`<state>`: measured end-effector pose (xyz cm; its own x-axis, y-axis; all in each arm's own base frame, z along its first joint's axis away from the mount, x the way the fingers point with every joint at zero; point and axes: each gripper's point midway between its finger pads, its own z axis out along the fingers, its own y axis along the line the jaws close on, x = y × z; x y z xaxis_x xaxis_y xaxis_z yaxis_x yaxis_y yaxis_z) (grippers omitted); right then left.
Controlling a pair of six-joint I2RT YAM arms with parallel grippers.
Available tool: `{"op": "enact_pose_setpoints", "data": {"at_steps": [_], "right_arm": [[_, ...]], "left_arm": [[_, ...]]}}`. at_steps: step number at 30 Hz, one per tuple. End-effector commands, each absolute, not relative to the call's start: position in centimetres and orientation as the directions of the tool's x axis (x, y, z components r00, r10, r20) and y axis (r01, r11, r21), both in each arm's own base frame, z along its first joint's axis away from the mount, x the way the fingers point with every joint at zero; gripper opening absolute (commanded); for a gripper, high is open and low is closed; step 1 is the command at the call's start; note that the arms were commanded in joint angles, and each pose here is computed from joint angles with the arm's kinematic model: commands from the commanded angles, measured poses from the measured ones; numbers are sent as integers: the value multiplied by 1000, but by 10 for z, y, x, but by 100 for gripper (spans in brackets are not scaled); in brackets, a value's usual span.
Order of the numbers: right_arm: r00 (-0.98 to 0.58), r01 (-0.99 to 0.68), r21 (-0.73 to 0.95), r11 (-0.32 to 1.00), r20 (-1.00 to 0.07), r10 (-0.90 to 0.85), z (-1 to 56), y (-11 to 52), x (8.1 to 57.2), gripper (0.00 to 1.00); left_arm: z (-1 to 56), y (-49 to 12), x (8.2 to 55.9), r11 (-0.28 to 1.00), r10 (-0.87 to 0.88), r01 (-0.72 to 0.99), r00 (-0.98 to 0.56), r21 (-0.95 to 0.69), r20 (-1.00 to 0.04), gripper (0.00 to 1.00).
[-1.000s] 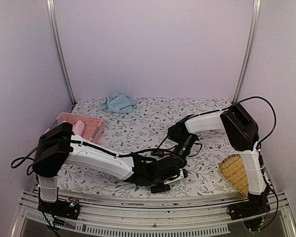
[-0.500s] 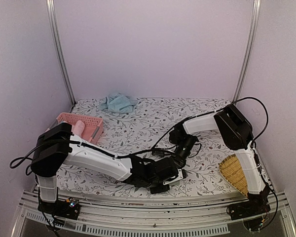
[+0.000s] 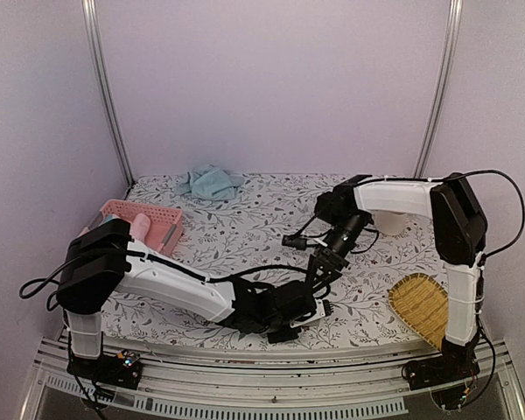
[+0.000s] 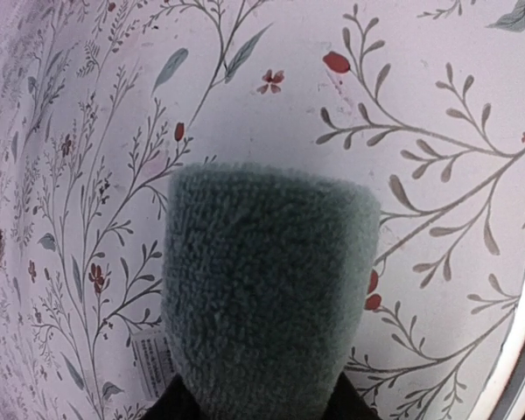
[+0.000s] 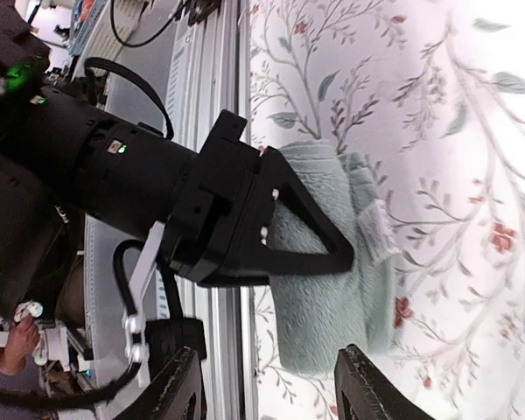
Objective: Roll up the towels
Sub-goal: Pick up the towel from the center of the board.
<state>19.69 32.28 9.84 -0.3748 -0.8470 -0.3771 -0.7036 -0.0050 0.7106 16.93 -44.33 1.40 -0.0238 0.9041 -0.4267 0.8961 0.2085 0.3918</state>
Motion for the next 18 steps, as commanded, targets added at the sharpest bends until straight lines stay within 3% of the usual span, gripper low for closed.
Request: {"op": "enact_pose_setpoints", "data": {"at_steps": [1,4,8,18], "right_arm": [[-441,-801,594,70,-507,-741,131,292,241,54],[-438,-868,475,141,-602,-668,137,279,257,54],[-404,-909,362,206,-651,-642,118,261,256,54],[-425,-898,406,170,-700,-573,116,263,251,54]], "left_arm": [[-52,-376,155,146,979,942,-95,303,-178,27],[-40,-382,157,189,965,944,-128,270,-230,23],[-24,-389,159,233,942,948,-164,218,-293,17],[38,-396,189,387,846,910,-288,146,-448,12]]}}
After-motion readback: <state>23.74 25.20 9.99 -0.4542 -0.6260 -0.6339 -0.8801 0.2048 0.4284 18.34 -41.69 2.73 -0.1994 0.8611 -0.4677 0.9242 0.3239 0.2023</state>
